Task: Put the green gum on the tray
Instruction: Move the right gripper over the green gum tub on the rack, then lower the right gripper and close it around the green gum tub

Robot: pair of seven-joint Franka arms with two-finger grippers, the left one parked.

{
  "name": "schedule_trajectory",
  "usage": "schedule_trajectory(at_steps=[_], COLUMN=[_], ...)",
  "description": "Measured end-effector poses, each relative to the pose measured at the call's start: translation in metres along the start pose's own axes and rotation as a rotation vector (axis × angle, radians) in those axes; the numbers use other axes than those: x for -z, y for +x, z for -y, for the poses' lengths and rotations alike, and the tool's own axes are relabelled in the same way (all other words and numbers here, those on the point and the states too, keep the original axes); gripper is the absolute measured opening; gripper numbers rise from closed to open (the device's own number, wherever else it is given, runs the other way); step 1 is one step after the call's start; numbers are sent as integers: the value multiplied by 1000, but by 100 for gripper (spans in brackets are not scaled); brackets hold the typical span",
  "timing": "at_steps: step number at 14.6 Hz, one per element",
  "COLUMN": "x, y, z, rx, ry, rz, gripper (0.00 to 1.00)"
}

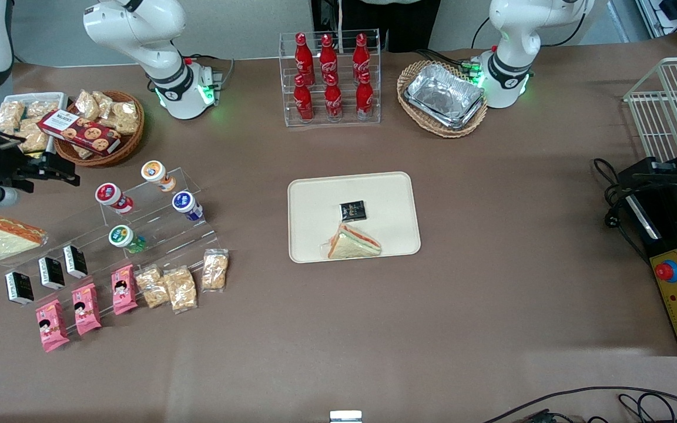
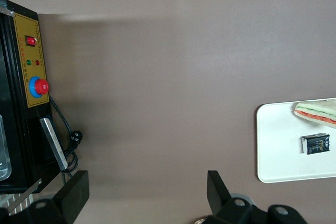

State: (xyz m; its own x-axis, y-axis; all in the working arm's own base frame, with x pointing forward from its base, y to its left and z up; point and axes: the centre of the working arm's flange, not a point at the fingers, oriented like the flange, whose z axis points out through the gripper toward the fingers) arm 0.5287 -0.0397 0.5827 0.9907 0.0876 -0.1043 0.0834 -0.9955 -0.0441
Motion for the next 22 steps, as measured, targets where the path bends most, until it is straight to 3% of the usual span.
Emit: schedule_trajectory(at_steps=[6, 10, 17, 22], x=[-3, -22, -116, -178], y=[-24, -14, 2, 24], z=[-3, 13, 17, 2], rx=[7, 39, 58, 44], ry=[16, 5, -15, -35], rz=[-5, -47, -101, -90], gripper=[100, 100, 100, 100])
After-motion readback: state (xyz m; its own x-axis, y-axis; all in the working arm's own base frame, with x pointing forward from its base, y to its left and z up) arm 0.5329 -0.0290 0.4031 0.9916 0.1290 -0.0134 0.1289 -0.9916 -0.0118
